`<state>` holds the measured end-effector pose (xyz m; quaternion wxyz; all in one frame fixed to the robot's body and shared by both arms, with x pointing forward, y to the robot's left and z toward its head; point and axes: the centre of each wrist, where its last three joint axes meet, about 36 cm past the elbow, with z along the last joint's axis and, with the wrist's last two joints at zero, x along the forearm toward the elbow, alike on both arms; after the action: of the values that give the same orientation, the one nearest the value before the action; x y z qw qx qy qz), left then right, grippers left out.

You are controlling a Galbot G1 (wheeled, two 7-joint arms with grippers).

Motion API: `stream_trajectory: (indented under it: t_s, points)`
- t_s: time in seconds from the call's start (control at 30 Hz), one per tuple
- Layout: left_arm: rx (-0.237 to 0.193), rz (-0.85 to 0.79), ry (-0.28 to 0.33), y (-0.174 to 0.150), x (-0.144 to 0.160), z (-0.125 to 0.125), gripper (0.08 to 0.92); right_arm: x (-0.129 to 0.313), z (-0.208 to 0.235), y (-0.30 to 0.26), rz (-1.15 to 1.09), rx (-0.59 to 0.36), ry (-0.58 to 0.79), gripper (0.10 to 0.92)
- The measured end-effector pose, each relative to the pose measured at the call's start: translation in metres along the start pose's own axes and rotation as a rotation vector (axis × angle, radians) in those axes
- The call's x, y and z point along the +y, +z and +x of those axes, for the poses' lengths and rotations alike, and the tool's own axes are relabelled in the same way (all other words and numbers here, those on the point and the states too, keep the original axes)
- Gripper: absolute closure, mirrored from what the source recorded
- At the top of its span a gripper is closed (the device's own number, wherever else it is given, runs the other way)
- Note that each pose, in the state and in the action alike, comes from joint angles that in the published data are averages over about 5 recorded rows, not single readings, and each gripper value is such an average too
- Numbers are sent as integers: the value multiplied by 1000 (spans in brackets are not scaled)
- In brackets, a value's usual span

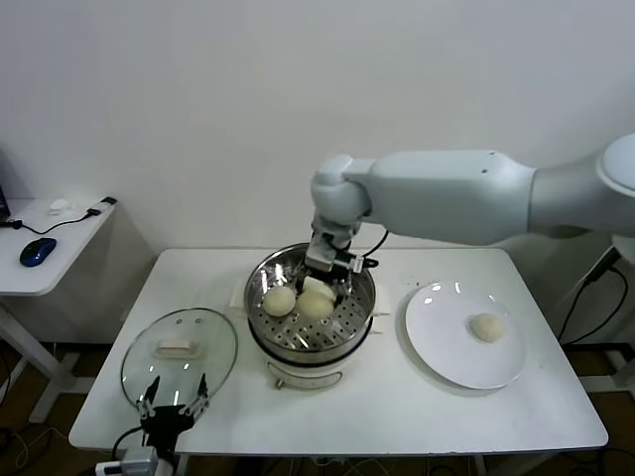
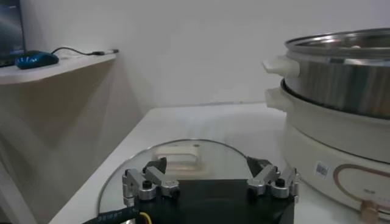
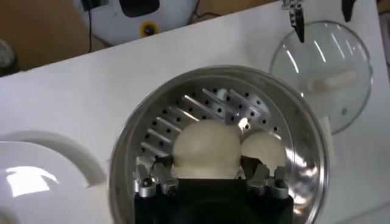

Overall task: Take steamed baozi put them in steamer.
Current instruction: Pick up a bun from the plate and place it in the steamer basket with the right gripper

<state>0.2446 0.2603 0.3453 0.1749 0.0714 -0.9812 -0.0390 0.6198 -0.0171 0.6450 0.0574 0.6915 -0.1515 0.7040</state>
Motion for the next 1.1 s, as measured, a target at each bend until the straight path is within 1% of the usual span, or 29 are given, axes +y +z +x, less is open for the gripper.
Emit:
stream_trajectory:
  t_s: [0.23,0.47,0.53,0.67,0.73,0.87,1.0,1.1]
  points:
    - [0,0,-2,1,0,0,177,-9,-36,-7,40,-25,-3,293]
    - [5,0,1,3,-1,0,177,-13,-54,-6,52,-44,-6,287]
    - [5,0,0,3,-1,0,177,-13,-56,-6,53,-50,-6,273]
    - [5,0,1,3,-1,0,177,-14,-57,-3,54,-65,-3,220]
    - [6,0,1,3,-1,0,177,-15,-55,-2,55,-75,-1,204]
    - [7,0,2,4,-1,1,177,-14,-39,6,43,-85,5,200]
    - [3,0,3,3,-1,1,177,-7,-12,23,-6,-82,9,199]
    - [0,0,4,2,-2,2,177,6,16,43,-77,-74,14,199]
